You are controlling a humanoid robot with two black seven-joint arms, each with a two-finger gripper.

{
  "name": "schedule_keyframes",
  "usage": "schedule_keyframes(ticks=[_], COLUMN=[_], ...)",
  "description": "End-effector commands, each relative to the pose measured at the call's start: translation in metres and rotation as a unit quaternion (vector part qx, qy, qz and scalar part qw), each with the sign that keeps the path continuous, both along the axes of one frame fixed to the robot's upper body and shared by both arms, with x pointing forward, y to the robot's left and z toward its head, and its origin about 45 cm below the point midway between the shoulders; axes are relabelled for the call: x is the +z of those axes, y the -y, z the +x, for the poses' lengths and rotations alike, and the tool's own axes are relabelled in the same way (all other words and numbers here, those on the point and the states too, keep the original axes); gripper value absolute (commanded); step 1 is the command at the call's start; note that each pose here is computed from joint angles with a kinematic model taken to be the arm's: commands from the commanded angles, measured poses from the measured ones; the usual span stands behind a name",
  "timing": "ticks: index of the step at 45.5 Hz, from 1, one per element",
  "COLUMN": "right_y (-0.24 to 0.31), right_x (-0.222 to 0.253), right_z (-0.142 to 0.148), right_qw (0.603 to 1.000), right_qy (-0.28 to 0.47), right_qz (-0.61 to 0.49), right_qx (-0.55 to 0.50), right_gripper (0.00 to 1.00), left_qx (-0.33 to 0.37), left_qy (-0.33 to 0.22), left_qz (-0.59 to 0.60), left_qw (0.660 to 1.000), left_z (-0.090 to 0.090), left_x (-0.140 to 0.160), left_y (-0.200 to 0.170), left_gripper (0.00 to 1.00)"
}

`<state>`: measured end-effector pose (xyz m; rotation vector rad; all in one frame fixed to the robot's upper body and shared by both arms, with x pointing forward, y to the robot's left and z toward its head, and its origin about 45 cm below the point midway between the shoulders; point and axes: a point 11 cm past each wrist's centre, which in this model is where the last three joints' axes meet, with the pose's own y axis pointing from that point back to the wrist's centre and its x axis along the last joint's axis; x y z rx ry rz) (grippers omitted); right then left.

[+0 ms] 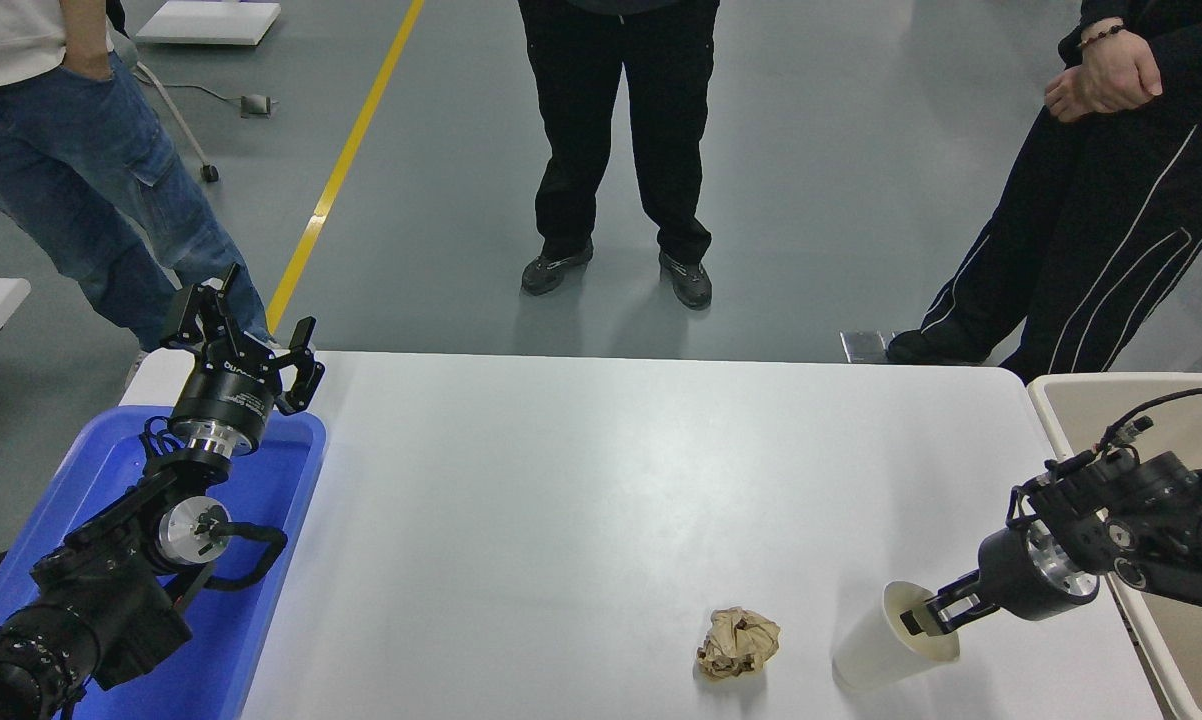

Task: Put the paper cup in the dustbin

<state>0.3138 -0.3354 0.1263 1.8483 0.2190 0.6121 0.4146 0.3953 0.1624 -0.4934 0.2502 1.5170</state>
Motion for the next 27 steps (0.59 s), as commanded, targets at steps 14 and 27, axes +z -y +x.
schedule_keyframes(ticks=[14,27], right_y=[0.002,0.000], right_x=[0.004,0.042], right_z=[0.003,0.022], right_qw=[1.000,0.998], right_qy=[0.006,0.028], right_qz=[0.003,0.060], right_qx=[-0.005,-0.022], right_gripper=[0.00,0.00], left_qx=[0.000,0.000], left_qy=[0.000,0.000], left_qz=[0.000,0.000], left_qw=[1.000,1.000], left_z=[0.000,0.000], left_x=[0.000,0.000], left_y=[0.000,0.000], left_gripper=[1.00,1.00])
